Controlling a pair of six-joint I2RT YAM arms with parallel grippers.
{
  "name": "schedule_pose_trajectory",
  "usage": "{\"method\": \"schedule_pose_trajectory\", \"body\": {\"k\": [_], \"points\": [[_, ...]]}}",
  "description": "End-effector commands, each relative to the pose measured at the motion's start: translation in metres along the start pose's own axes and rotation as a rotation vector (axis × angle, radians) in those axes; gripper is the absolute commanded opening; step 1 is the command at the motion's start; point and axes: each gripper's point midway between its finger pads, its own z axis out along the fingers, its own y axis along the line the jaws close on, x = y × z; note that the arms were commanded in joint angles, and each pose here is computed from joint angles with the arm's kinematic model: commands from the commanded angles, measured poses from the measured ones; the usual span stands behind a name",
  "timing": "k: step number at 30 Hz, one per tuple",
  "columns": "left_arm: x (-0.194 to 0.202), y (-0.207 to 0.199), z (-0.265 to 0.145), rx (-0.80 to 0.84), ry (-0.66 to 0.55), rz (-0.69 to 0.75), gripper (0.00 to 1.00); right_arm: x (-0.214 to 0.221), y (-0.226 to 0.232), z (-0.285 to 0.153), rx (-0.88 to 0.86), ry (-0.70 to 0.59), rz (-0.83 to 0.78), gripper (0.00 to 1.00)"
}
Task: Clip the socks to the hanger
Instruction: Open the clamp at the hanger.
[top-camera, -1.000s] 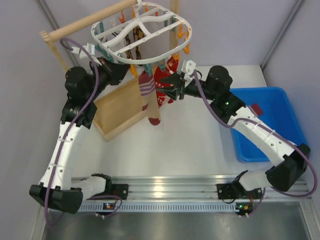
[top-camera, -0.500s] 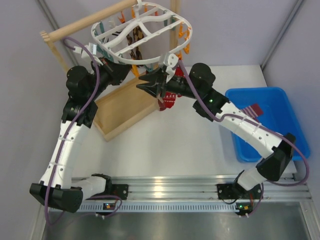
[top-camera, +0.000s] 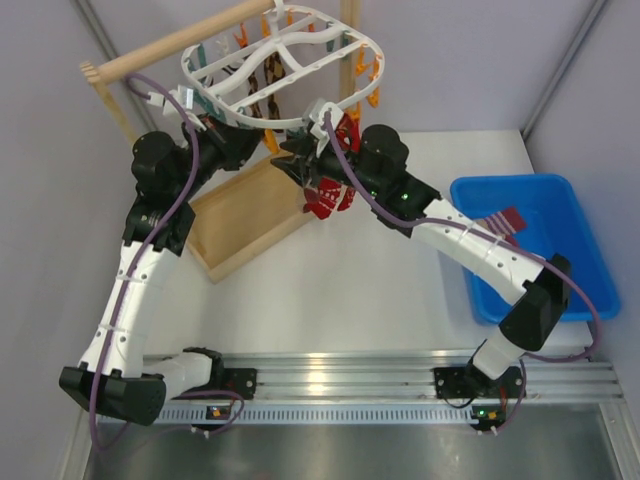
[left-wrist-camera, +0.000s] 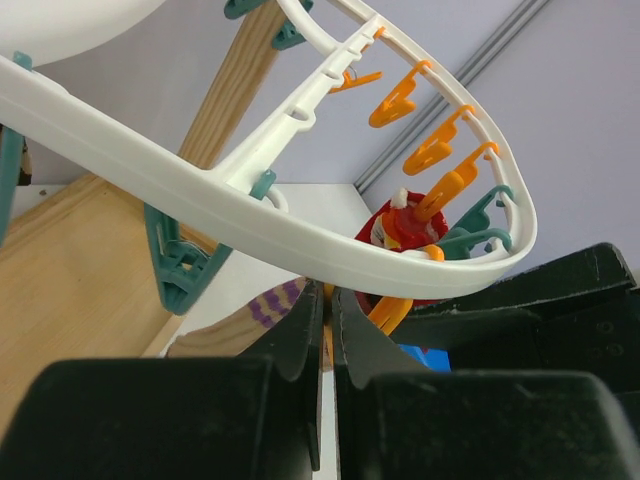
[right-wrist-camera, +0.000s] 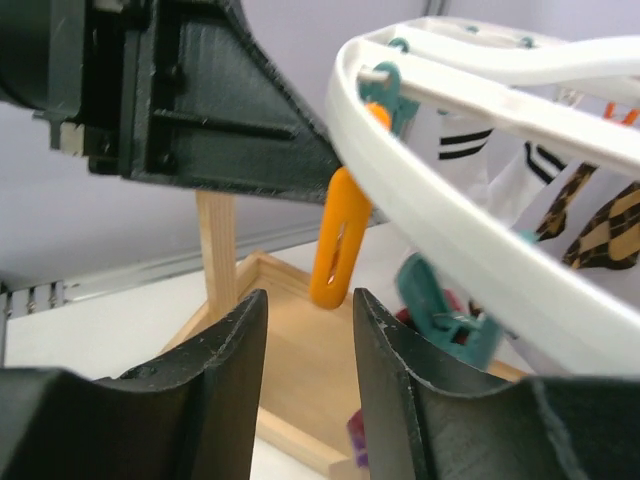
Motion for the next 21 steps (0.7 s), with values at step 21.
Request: {"method": "schedule_pose_trajectory", "body": {"k": [21], "points": [[-0.004,-0.033,-0.024,0.106,0.002,-0.006,0.27,-0.033,-0.016,0.017,0.062,-0.115,-0.143,0.0]]}}
